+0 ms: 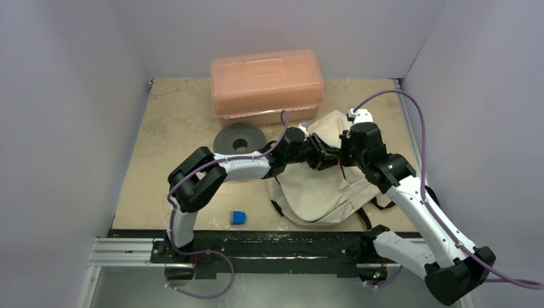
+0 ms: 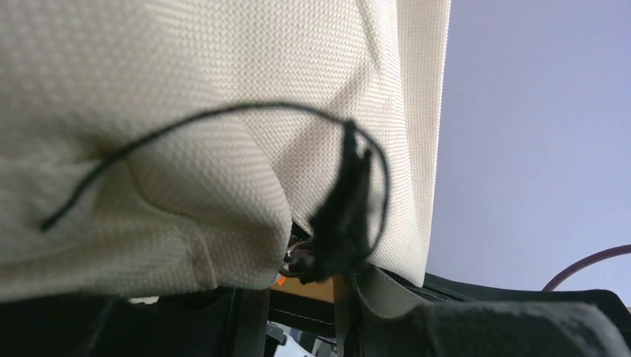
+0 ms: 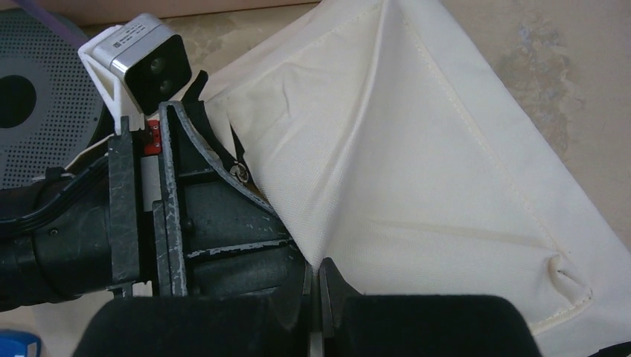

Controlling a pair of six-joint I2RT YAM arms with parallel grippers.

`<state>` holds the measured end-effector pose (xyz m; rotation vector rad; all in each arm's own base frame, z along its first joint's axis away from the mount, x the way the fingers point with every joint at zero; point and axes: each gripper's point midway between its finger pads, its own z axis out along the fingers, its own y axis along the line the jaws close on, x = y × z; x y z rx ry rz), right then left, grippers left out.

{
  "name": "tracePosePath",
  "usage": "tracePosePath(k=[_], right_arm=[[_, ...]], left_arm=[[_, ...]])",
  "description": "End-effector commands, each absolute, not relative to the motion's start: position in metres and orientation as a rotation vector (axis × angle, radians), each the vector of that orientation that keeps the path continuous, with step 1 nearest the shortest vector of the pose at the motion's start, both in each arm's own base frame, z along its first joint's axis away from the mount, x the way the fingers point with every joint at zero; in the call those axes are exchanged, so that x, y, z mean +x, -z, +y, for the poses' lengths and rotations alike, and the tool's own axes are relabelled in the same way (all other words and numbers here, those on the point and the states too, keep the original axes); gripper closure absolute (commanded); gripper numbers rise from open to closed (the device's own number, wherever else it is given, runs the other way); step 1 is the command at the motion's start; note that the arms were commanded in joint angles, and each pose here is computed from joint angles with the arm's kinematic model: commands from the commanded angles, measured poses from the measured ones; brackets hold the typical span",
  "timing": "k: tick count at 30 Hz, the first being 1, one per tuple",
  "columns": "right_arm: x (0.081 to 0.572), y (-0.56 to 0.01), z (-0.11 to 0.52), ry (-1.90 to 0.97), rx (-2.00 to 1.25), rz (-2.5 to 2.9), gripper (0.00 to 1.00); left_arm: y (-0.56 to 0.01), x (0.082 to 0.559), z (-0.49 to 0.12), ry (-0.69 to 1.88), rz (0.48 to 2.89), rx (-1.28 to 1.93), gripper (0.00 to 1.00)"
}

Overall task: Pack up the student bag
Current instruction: Place the personal item in the student bag, then pick up the stationery from the center of the board.

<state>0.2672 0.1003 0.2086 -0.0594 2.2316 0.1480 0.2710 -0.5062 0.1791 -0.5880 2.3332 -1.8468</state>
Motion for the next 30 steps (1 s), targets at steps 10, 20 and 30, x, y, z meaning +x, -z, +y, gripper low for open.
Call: tracePosePath(k=[10,20,30], right_arm=[[0.273,-0.240,0.113,-0.257,-0.047,2.115,1.00],[0.275,-0.237,0.111,-0.226,-0.065,2.122,1.00],[0.279,-0.227,0.110,-0.202,-0.077,2.144,1.00]], left_arm=[[-0.184,0.274,-0.504,1.608,2.508,-0.689,0.17],[-0.190,0.238,-0.460,1.488,2.566,-0.414,0.15],[-0.163,0.217,-0.329,0.782,2.507,0.186,0.26]])
